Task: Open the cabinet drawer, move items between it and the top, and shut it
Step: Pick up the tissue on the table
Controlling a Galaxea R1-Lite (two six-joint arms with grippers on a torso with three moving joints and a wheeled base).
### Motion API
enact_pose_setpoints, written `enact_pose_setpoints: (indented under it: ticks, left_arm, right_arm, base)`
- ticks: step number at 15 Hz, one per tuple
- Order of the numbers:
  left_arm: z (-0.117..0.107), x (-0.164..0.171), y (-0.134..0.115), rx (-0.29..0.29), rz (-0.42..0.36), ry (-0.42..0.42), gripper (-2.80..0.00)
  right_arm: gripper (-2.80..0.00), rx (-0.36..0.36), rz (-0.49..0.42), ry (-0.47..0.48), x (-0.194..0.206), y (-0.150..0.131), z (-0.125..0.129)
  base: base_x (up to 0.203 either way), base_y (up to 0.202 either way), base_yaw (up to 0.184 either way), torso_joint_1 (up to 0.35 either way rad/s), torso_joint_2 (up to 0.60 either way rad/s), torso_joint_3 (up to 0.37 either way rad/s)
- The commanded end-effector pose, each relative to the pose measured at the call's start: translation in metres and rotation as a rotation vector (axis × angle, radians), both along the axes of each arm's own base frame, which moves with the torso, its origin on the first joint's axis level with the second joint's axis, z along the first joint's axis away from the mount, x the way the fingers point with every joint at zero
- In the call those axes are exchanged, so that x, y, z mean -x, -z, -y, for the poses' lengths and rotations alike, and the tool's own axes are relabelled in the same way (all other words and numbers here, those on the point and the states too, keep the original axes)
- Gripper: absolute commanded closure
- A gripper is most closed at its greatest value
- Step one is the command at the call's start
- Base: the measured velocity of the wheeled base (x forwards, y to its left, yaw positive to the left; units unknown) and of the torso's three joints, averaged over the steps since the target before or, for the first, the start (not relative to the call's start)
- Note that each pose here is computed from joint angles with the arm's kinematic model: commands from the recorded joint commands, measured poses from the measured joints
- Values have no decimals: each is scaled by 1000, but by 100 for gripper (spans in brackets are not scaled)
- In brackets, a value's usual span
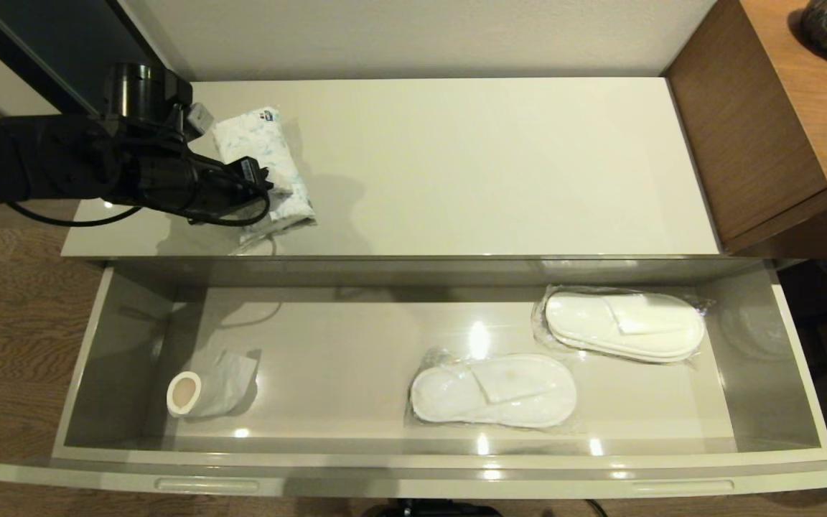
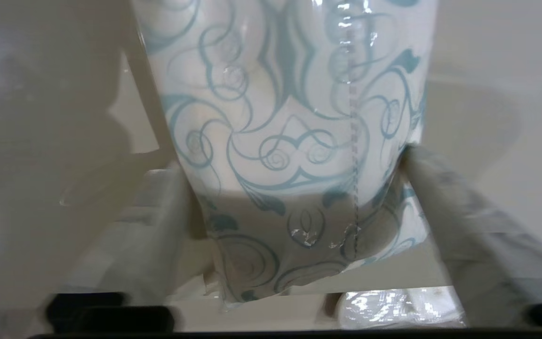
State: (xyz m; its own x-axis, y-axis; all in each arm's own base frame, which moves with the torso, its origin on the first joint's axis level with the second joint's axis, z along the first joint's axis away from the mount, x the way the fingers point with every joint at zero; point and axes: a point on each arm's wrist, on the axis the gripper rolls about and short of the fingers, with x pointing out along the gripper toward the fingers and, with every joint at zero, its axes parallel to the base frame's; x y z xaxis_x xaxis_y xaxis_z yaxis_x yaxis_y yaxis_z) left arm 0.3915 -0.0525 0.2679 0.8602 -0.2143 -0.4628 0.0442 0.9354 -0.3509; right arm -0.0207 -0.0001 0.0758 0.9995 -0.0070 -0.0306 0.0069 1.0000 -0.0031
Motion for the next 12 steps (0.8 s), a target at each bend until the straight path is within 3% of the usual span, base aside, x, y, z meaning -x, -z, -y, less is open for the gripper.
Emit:
enact_pose_setpoints:
  ticks: [1, 7, 10, 12]
  left_arm:
    - [3, -2, -1, 7, 14, 8, 0]
    - [10, 19, -31, 23, 114, 40, 0]
    - [5, 75, -71, 37, 167, 51, 0]
    - [1, 105, -72, 33, 120, 54, 0]
  right_arm:
    - [0, 0, 0, 1, 0, 0, 0]
    - [0, 6, 1, 0, 0, 0, 0]
    - [0, 7, 1, -1, 0, 1, 0]
    - [0, 8, 1, -1, 0, 0, 0]
  base:
    - [0, 0, 0, 0, 0, 0]
    - [0, 0, 0, 0, 0, 0]
    - [0, 0, 0, 0, 0, 0]
    - [0, 0, 0, 0, 0, 0]
